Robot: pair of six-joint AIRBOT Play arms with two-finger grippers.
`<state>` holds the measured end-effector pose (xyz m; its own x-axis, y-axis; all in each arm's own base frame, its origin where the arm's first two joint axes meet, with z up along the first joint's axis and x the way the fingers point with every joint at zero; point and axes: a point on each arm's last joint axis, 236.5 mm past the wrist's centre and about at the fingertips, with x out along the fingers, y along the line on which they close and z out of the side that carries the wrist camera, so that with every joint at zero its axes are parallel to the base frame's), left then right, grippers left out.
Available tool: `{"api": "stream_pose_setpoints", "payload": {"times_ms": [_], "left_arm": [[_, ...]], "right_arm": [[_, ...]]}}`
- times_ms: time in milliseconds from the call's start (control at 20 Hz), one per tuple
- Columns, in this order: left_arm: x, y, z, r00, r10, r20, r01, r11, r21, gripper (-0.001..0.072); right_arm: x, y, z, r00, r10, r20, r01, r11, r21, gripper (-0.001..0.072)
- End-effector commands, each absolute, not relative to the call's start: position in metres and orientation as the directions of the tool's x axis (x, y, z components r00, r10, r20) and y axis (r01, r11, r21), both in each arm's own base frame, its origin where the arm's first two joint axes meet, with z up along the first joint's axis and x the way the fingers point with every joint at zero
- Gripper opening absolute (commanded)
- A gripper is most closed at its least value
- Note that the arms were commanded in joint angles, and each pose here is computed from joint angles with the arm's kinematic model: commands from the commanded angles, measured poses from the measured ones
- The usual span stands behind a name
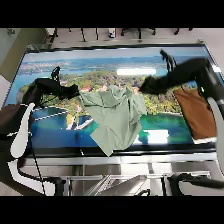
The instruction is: Fold the shirts.
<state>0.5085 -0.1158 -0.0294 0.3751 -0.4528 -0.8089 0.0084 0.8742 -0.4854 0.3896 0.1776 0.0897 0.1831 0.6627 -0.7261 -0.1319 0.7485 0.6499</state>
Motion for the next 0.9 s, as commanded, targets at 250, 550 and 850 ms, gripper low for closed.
{"api": "stream_pose_setpoints", "payload": {"times_ms": [250,550,850], "left_arm": [[0.511,-0.117,-0.028,0.365,-0.457,-0.811,0.016,0.874,-0.486,0.002],[0.509,-0.117,-0.028,0.358,-0.46,-0.813,0.017,0.874,-0.486,0.002],[0.509,-0.117,-0.028,0.356,-0.46,-0.814,0.017,0.874,-0.486,0.002]], "right_arm": [[0.178,0.197,-0.067,0.179,0.67,-0.721,0.451,0.595,0.665,0.0523],[0.183,0.208,-0.094,0.239,0.612,-0.754,0.47,0.607,0.641,0.0497],[0.207,0.216,-0.105,0.217,0.581,-0.784,0.466,0.644,0.606,0.0479]]}}
